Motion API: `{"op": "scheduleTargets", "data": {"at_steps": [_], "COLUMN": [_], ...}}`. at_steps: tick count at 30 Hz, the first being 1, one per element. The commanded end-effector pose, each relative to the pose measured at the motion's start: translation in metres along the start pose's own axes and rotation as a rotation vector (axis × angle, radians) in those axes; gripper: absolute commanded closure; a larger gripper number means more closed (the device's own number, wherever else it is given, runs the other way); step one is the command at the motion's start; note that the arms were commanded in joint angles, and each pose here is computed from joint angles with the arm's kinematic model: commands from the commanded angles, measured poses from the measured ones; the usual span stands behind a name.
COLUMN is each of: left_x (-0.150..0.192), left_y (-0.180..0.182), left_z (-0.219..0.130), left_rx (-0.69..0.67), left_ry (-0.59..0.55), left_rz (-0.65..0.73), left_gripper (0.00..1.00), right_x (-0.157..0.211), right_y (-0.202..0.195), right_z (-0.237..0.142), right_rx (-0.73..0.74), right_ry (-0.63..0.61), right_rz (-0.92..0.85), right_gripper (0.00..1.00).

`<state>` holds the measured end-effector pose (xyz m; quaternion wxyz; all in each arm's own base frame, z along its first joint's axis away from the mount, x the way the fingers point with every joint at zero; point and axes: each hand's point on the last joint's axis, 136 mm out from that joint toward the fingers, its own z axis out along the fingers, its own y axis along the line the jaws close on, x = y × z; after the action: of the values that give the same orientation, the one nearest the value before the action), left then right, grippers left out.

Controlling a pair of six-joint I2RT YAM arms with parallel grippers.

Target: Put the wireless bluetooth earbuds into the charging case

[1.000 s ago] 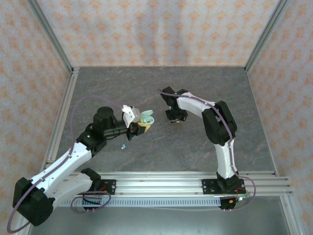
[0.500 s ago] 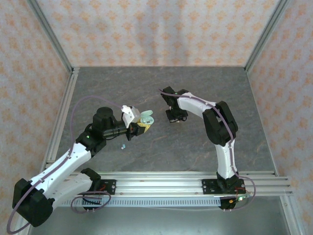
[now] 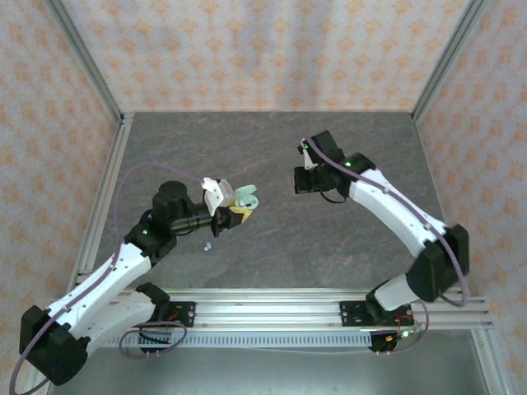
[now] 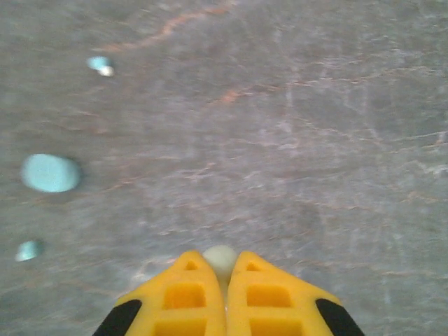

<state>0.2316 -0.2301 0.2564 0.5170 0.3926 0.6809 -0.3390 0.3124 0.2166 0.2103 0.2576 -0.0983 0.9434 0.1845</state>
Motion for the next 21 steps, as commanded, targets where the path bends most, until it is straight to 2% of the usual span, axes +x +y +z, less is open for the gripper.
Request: {"op": "scheduleTargets", "data": {"at_steps": [1,7,10,15,21], "left_x": [-0.025,-0.035,-0.042,-0.049,-0.054], "left_y": [-0.009,-0.017,-0.022,-0.027,-0.031], "left_z": [-0.006,-0.008,-0.011,-0.016,-0.021], "left_rx": [0.033,0.078,0.100,0.116,0.116], "left_ry": [-0.075,-0.092,-0.107,-0.126,-0.151], "left_rz": [0.034,0.034,0.033,0.027,0.022], "left_gripper": [0.92,0.92,0.92,0.92,0.92], "right_x": [0.002,-0.003,-0.003,0.001,0.007], "right_y": [0.032,0.081,0.100,0.129,0.151], "right_z": [-0.027,-0.094,-0.117,-0.137,-0.140], "right_rx": [-0.204,-0.525,-0.633,-0.773,-0.850], "right_ry": [-0.057,-0.190,-0.220,-0.229,-0.234], "right_rz": [0.052,0.025,-0.015,-0.075,-0.127], "right_gripper": [0.95,0.95,0.95,0.96,0.96]}}
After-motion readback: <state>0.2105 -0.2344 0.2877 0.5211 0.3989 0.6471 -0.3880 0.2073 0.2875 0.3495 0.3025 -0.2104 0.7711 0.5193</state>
